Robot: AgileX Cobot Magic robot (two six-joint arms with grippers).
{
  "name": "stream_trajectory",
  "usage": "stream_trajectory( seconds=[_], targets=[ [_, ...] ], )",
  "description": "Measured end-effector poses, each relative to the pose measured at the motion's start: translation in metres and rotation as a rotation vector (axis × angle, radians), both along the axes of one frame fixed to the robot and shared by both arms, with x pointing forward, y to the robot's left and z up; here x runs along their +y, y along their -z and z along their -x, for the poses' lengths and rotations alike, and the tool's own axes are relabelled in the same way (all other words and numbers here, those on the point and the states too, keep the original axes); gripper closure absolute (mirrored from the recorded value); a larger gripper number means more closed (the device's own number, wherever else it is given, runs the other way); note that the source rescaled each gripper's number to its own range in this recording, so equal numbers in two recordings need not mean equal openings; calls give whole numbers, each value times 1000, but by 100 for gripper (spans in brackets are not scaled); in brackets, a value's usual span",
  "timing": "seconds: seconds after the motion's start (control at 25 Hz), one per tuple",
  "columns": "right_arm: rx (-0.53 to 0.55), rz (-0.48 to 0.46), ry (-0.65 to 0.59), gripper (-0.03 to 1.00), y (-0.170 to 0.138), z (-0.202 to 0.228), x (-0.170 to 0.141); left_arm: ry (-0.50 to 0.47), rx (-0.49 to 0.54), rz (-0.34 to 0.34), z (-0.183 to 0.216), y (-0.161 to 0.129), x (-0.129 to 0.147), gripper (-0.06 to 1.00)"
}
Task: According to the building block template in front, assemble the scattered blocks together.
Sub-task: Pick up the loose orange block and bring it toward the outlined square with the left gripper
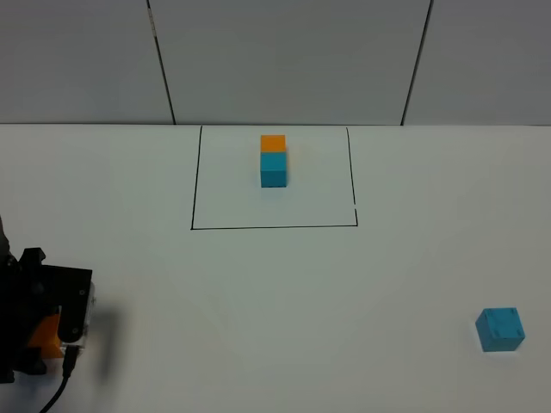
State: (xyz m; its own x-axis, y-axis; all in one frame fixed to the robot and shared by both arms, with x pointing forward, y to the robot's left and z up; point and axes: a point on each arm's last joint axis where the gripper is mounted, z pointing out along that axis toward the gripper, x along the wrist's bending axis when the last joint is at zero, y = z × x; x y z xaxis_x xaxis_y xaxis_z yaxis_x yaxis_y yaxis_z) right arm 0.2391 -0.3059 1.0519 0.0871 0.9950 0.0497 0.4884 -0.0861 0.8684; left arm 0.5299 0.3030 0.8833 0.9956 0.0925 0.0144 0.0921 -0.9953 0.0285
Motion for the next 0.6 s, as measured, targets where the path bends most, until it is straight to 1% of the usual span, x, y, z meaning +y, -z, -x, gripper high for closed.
stream_trajectory(
  seconds=[0.12, 0.28, 0.6],
  targets=[
    [0, 0, 0, 97, 0, 0, 0, 0, 7, 0, -1, 2, 0, 47],
    [0, 0, 0, 97, 0, 0, 0, 0, 10, 0, -3, 4, 0, 94],
    [0, 0, 0, 97, 0, 0, 0, 1, 9, 0, -3, 4, -1, 94]
  ],
)
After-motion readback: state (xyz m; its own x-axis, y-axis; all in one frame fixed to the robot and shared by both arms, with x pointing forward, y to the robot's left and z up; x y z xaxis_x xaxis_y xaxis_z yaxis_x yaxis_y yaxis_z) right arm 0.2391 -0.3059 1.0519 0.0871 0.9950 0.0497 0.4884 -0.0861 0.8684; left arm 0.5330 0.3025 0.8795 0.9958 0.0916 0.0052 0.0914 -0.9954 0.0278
